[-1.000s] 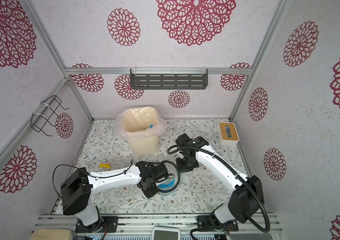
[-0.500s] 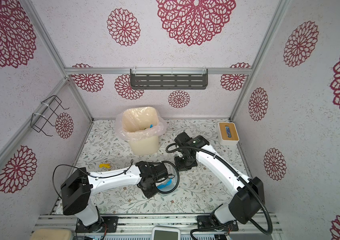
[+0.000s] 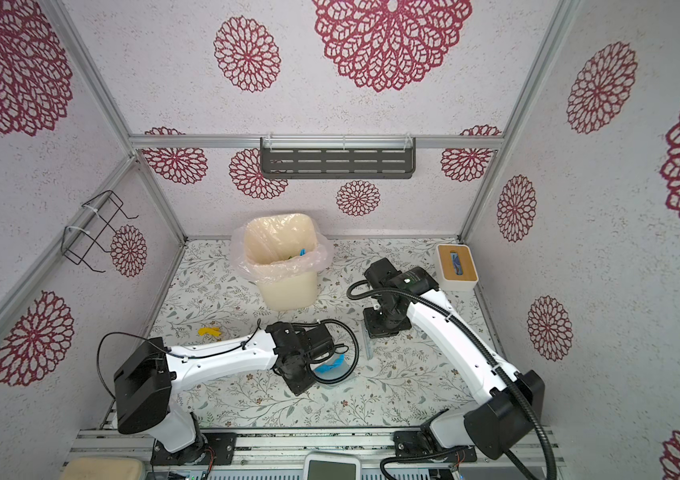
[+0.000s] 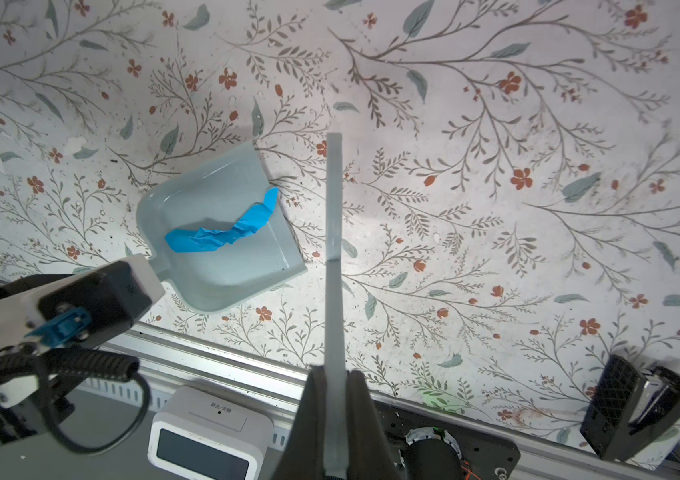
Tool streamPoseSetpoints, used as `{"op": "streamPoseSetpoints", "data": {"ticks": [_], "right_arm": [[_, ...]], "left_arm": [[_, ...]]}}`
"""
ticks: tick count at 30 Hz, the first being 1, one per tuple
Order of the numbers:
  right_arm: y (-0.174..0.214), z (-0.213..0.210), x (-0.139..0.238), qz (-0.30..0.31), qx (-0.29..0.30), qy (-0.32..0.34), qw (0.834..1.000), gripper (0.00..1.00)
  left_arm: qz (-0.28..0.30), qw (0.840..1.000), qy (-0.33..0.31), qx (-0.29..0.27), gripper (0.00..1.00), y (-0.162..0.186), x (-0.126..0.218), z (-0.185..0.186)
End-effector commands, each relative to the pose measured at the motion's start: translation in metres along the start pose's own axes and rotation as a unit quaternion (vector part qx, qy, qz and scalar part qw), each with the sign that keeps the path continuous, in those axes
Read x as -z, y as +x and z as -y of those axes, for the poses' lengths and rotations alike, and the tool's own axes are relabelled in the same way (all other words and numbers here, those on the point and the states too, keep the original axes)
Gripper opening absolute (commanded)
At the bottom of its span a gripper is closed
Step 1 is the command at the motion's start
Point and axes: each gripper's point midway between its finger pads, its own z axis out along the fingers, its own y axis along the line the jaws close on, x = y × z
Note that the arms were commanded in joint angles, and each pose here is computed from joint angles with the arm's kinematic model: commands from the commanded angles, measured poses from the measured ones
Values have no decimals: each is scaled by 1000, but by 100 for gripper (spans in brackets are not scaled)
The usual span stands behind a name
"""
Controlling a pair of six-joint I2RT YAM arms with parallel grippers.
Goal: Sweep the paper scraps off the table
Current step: 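Lift the dustpan toward the bin with the left while the right draws back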
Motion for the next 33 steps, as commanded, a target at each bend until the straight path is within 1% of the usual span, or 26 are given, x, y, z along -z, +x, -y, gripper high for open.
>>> {"op": "streamPoseSetpoints", "data": {"ticks": [1, 9, 16, 19, 22, 29, 33], "right_arm": [[4, 13, 21, 23, -8, 6, 1000, 0], [8, 28, 29, 57, -53, -24, 997, 0], [14, 32, 25, 87, -82, -58, 991, 0], [16, 27, 19, 96, -93, -82, 988, 0], [16, 23, 16, 106, -97, -100, 985, 0], [15, 23, 13, 121, -103, -112, 981, 0], [14, 16, 15, 132, -109, -138, 976, 0]], "left_arm": [[41, 999, -9, 6, 0, -7, 18, -4], [95, 995, -28, 11, 0, -12, 52, -10], [154, 986, -52, 21, 0, -18, 102, -18], [179, 982, -56, 27, 0, -20, 125, -21], [197, 978, -60, 36, 0, -18, 147, -24], [223, 970, -78, 61, 0, -4, 195, -37], [237, 964, -98, 74, 0, 4, 220, -49]]}}
